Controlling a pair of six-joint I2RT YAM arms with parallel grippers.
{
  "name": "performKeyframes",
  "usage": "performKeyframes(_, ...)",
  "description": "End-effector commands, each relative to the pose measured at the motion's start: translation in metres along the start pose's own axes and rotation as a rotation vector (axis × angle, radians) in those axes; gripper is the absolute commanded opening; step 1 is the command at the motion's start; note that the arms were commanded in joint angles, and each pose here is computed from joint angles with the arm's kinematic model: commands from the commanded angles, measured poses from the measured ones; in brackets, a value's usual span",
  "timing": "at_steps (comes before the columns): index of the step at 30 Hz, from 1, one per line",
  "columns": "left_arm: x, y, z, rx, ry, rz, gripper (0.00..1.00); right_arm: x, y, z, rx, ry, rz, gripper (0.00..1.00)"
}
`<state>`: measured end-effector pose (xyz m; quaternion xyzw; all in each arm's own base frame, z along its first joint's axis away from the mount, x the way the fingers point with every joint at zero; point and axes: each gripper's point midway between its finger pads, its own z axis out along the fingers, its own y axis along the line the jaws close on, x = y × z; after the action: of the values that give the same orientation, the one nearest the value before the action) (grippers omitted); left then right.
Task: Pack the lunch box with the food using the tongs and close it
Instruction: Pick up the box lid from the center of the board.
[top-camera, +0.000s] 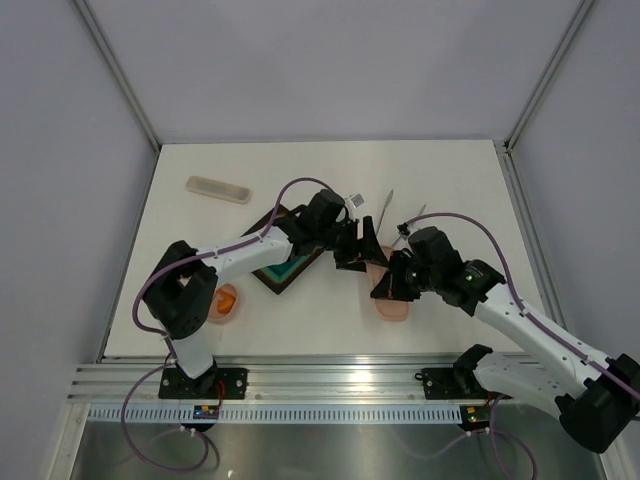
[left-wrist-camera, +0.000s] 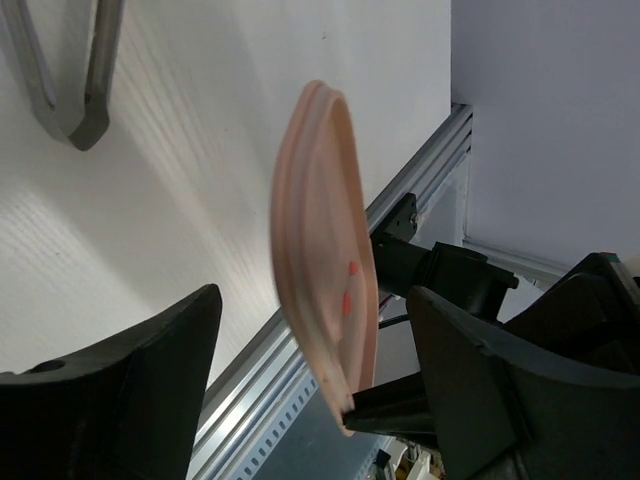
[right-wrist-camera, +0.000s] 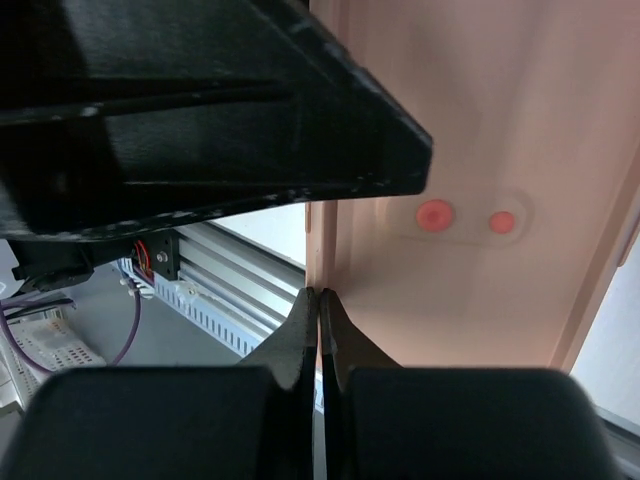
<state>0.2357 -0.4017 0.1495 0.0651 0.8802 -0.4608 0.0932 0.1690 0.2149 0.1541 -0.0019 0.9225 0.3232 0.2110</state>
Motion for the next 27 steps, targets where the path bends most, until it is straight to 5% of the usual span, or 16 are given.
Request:
performKeyframes(1, -0.012, -0.029, 0.003, 0.11, -0.02, 0.041, 0.7, -0.018, 0.032, -0.006, -0.103, -0.045, -0.048, 0.0)
performKeyframes(4, -0.012, -0.029, 0.003, 0.112, -0.029, 0.048, 0.61, -0.021, 0.032, -0.004, -0.096, -0.05, -0.055, 0.0)
performKeyframes(7, -0.009, -0.026, 0.002, 0.104, -0.024, 0.047, 0.41, -0.022, 0.03, -0.002, -0.079, -0.05, -0.058, 0.0)
performKeyframes(11, -0.007, -0.019, -0.002, 0.066, -0.026, 0.052, 0.0, -0.024, 0.024, -0.001, -0.038, -0.055, -0.057, 0.0)
performKeyframes(12, -0.005, -0.014, -0.005, 0.035, -0.018, 0.041, 0.0, -0.026, 0.021, -0.001, -0.021, -0.064, -0.055, 0.0)
performKeyframes(13, -0.007, -0.011, -0.007, 0.01, -0.033, 0.058, 0.0, -0.029, 0.02, -0.002, -0.002, -0.078, -0.05, 0.15)
performKeyframes(15, -0.008, -0.006, -0.015, -0.043, -0.032, 0.053, 0.0, -0.033, 0.007, -0.005, 0.074, -0.095, -0.032, 0.52)
performKeyframes(16, -0.013, -0.005, -0.021, -0.071, -0.061, 0.079, 0.0, -0.037, 0.007, -0.01, 0.086, -0.116, -0.035, 0.86)
performKeyframes(18, -0.015, 0.003, -0.037, -0.148, -0.07, 0.08, 0.0, -0.038, -0.001, -0.018, 0.131, -0.135, -0.029, 0.99)
performKeyframes(27, -0.03, 0.068, -0.167, -0.587, -0.257, 0.045, 0.0, -0.058, -0.047, -0.071, 0.369, -0.368, -0.014, 1.0)
